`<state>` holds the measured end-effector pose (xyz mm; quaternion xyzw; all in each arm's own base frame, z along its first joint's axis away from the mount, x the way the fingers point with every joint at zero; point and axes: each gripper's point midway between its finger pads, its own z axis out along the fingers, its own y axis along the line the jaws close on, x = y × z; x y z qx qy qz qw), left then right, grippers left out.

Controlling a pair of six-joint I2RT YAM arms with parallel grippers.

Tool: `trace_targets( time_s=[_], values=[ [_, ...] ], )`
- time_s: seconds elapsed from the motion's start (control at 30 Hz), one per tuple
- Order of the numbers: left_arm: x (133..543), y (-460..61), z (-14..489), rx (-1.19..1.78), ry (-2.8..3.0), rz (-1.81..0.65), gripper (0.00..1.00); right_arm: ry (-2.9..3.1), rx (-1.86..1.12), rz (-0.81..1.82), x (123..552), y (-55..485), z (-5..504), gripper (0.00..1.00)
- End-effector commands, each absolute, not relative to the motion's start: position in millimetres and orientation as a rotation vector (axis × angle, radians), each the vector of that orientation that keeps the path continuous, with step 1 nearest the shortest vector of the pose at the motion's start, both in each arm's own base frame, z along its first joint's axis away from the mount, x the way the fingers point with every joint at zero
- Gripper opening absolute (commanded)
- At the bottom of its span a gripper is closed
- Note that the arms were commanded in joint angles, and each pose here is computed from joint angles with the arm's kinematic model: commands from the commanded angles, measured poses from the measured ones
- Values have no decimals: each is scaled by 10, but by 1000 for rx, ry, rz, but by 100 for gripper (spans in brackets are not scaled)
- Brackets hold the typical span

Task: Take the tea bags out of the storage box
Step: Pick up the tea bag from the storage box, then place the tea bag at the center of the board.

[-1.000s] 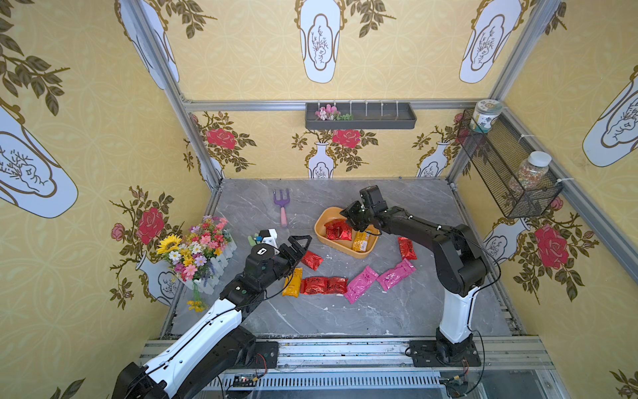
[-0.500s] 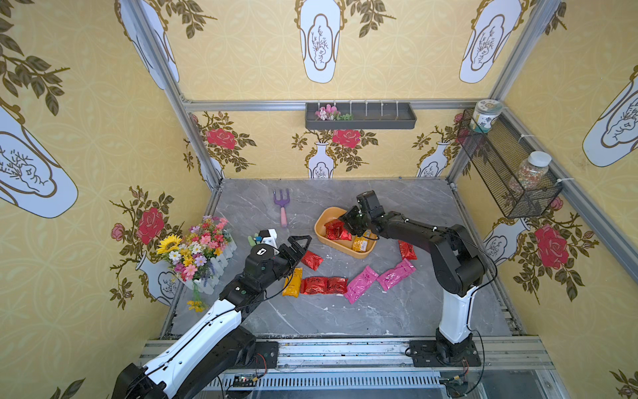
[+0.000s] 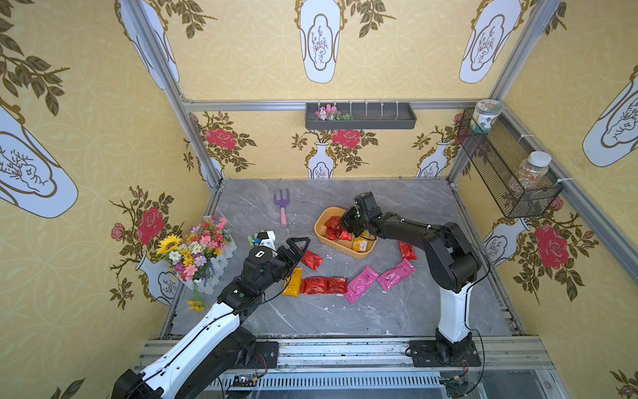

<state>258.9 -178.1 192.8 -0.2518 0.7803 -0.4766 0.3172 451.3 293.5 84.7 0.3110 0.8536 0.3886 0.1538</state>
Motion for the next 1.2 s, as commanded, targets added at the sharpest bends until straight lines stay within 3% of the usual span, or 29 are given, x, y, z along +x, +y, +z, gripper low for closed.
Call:
trace_targets(
  time_s=[0.0,0.07,0.4,0.7,0.97,1.17],
  values=[
    [2596,-1771,1883,-662,2063,-1236,100,2414,879,1156,4527,2968,959,5],
    [2603,-1776,1889,-660,2061,-1238,100,2415,876,1159,4493,2963,985,0],
    [2676,-1868,1964,-635,2057,-1270,99,2344,815,1233,4284,2709,1457,0],
    [2709,-2049,1998,-590,2075,-1319,98,2219,871,1164,4098,1669,1873,0],
    [2742,-2282,1995,-544,2105,-1355,97,2126,1063,1089,4090,706,1606,0],
    [2734,-2303,2033,-522,2099,-1358,97,2114,1116,1180,4329,443,1293,0]
  ],
)
